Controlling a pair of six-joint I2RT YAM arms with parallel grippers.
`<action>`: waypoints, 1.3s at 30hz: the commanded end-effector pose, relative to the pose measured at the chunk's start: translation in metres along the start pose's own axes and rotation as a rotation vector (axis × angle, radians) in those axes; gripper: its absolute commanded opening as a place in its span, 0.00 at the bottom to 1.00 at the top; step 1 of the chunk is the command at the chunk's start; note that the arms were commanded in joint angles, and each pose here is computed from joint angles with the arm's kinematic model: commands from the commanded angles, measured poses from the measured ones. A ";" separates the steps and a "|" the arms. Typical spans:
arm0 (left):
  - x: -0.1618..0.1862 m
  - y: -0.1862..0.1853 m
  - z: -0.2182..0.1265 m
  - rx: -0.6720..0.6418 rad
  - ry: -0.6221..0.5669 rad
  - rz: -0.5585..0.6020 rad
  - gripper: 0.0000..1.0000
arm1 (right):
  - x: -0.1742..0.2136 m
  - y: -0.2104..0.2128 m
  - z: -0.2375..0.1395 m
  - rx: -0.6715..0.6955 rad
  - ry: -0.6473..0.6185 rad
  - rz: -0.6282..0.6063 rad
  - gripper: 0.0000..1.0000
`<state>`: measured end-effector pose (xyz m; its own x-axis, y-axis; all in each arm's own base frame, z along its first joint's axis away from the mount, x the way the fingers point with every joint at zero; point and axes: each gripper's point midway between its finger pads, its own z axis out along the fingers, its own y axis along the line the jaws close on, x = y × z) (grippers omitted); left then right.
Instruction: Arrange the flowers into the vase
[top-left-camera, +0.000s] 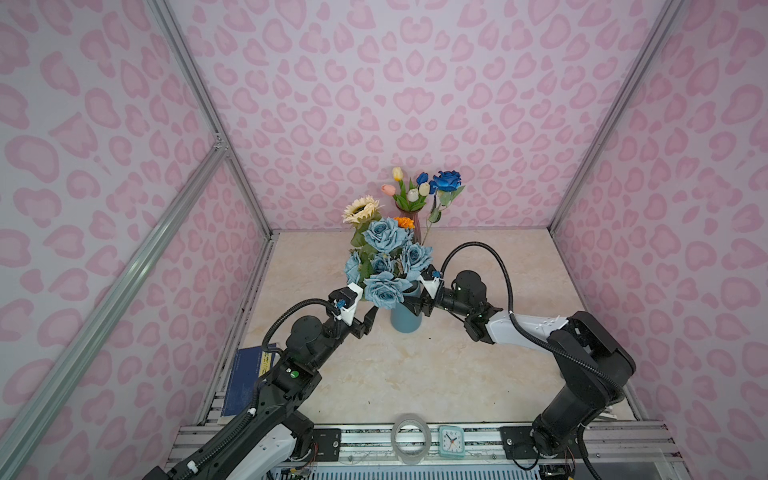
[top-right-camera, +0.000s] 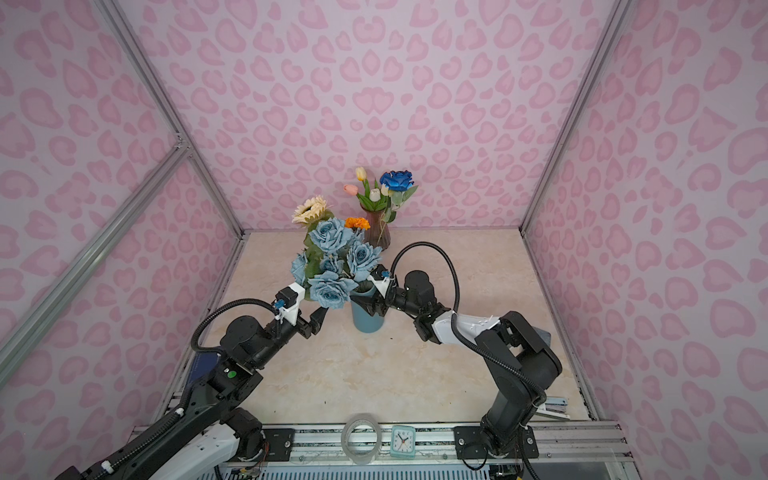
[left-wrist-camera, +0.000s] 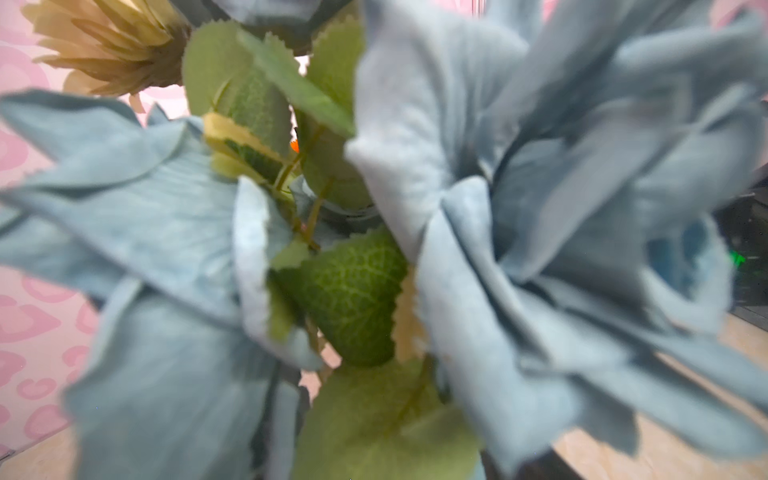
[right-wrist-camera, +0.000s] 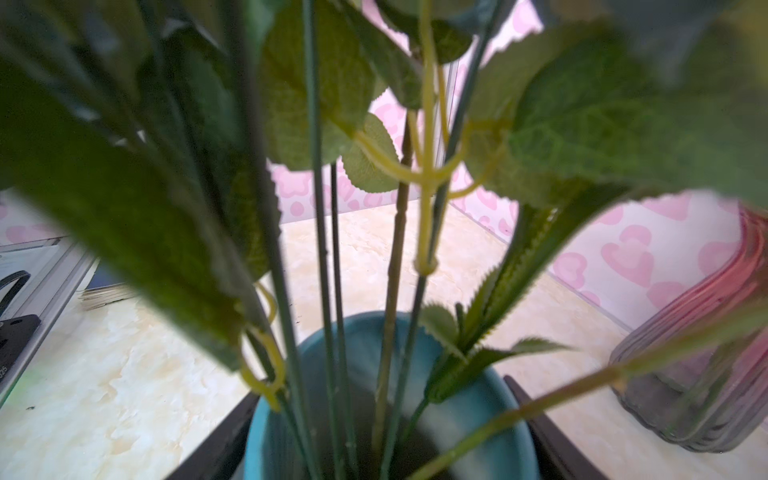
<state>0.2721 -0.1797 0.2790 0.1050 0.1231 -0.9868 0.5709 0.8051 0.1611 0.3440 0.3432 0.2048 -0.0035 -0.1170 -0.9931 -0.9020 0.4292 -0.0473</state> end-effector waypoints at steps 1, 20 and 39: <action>-0.018 0.005 0.000 -0.018 -0.059 0.011 0.74 | -0.005 -0.008 -0.003 0.031 -0.009 -0.033 0.55; -0.022 0.008 -0.005 -0.037 -0.074 0.010 0.74 | -0.047 -0.112 -0.048 0.236 -0.071 -0.109 0.40; -0.027 0.010 -0.008 -0.049 -0.082 0.024 0.74 | -0.057 -0.244 -0.141 0.561 -0.173 -0.088 0.37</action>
<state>0.2684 -0.1726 0.2915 0.1408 0.1114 -0.9838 0.5443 0.8213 0.1709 0.4962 0.1284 0.2276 -0.0493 -0.1035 -0.9934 -0.5621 0.8250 -0.0581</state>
